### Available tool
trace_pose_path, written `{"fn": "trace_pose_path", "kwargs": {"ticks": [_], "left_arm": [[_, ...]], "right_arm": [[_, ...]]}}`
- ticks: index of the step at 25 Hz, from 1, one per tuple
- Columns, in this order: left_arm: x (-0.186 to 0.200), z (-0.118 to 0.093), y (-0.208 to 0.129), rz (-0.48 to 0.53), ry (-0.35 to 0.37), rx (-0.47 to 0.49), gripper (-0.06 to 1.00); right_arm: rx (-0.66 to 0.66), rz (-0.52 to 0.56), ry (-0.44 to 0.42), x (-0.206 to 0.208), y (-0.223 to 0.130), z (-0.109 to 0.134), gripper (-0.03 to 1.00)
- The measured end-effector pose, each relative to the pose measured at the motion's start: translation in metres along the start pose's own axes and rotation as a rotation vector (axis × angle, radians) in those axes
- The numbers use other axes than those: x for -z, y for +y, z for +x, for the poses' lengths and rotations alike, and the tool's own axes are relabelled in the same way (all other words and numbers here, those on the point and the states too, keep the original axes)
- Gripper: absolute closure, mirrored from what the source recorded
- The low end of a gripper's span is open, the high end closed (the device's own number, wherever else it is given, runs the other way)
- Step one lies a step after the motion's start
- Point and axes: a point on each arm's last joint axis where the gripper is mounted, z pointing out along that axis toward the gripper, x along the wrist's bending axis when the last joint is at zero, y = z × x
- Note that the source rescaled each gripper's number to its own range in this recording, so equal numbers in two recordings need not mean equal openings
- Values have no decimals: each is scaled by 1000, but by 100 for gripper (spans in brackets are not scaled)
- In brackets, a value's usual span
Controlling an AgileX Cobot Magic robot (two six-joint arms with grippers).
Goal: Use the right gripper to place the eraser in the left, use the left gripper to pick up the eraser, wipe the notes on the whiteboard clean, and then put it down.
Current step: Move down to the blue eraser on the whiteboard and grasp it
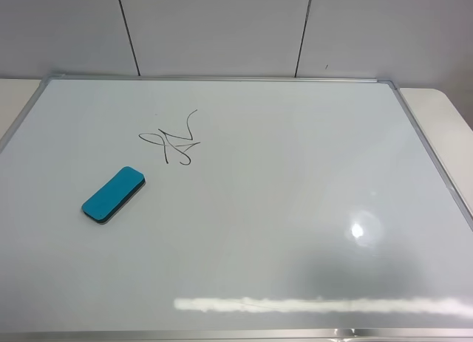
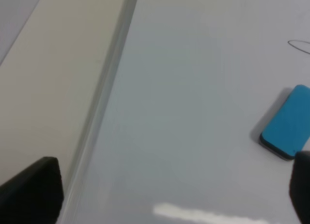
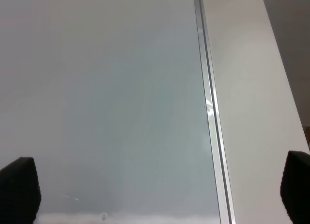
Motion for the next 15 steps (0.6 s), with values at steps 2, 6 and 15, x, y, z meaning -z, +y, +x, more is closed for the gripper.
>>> {"fn": "trace_pose_path", "kwargs": {"ticks": [2,6,15], "left_arm": [[0,0,0,0,0,0,-5],[0,0,0,0,0,0,-5],[0,0,0,0,-3,2,-5]], "right_arm": [[0,0,0,0,0,0,-3],[0,0,0,0,0,0,-3],[0,0,0,0,0,0,-3]]}}
